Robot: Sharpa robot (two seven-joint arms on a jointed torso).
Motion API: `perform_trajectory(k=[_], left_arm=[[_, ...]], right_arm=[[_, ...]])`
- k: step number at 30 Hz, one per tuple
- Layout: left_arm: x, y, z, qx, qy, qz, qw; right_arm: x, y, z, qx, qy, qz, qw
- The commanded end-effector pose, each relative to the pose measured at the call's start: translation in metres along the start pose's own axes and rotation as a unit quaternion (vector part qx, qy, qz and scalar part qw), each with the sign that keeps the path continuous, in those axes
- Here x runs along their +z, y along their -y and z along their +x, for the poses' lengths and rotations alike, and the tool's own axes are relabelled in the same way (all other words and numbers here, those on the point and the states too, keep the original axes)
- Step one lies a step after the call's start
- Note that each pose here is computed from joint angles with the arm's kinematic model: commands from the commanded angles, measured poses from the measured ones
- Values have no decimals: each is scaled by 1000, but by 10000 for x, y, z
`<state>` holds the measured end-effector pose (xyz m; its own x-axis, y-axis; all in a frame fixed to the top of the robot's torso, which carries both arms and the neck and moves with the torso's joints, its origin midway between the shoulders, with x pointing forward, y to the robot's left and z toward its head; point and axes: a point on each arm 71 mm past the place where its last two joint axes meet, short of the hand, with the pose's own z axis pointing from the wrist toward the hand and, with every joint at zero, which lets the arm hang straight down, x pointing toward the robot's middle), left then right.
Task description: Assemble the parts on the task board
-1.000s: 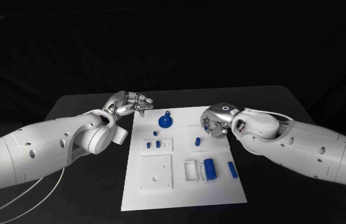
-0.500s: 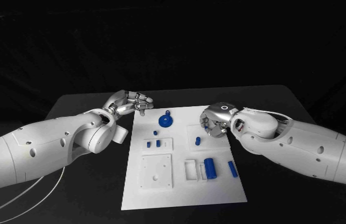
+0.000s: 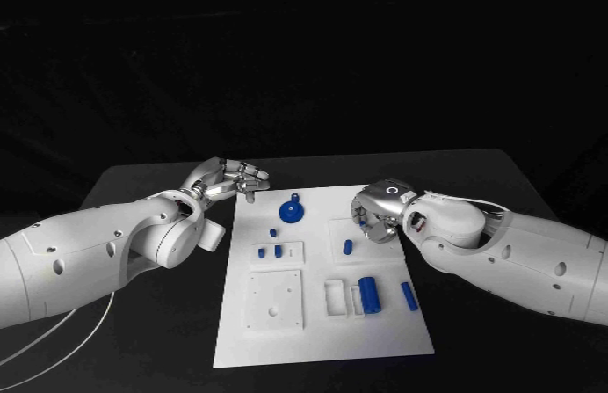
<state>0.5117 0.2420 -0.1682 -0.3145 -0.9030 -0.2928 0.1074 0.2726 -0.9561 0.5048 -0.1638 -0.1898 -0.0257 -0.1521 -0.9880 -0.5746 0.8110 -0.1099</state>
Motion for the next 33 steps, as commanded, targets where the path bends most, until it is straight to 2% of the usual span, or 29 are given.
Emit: perform_trajectory(k=[1, 17, 33], left_arm=[[3, 13, 0, -4, -2, 5, 1000], [5, 3, -34, -2, 3, 6, 1000], [14, -11, -70, -1, 10, 5, 1000]], right_arm=[[-13, -20, 54, -16, -3, 3, 1000], [-69, -55, -24, -6, 34, -6, 999], [-157, -73, -219, 29, 72, -17, 997]])
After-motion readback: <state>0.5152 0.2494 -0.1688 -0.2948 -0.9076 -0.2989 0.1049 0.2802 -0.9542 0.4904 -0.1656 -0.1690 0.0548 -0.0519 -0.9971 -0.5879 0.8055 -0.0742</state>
